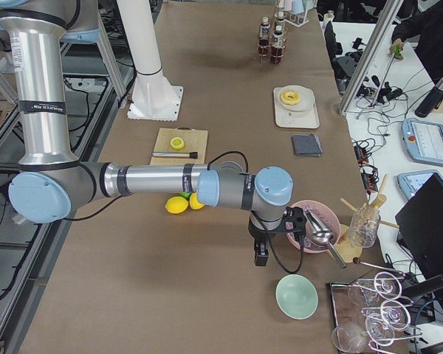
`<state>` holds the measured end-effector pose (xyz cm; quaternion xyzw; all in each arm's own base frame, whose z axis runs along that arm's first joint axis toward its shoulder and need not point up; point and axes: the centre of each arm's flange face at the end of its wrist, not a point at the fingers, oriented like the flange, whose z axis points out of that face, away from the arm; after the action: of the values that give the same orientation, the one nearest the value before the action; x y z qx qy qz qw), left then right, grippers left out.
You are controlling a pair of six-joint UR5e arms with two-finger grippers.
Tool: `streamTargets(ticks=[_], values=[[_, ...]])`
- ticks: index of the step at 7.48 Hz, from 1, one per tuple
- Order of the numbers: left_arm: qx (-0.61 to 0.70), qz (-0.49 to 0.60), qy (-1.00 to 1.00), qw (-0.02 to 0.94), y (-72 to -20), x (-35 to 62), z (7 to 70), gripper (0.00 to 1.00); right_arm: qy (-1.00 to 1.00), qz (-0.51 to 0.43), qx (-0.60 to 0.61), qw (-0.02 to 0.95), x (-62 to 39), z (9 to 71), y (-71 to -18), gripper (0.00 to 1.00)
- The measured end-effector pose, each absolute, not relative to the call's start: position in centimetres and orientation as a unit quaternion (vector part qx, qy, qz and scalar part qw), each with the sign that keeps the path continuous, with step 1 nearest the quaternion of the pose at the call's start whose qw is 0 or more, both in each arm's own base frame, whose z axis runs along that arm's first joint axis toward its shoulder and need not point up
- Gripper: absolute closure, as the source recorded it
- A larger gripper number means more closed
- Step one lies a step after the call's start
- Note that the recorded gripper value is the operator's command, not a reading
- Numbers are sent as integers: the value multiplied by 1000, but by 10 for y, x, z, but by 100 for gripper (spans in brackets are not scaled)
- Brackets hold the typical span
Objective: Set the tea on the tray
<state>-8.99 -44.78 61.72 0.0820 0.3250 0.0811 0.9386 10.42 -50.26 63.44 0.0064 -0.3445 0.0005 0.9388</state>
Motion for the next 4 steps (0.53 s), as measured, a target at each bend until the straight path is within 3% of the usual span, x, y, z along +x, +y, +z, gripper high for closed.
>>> streamTargets(ticks=[4], values=[[84,91,328,937,-453,-81,613,3,-344,1,7,939,105,633,-503,0]])
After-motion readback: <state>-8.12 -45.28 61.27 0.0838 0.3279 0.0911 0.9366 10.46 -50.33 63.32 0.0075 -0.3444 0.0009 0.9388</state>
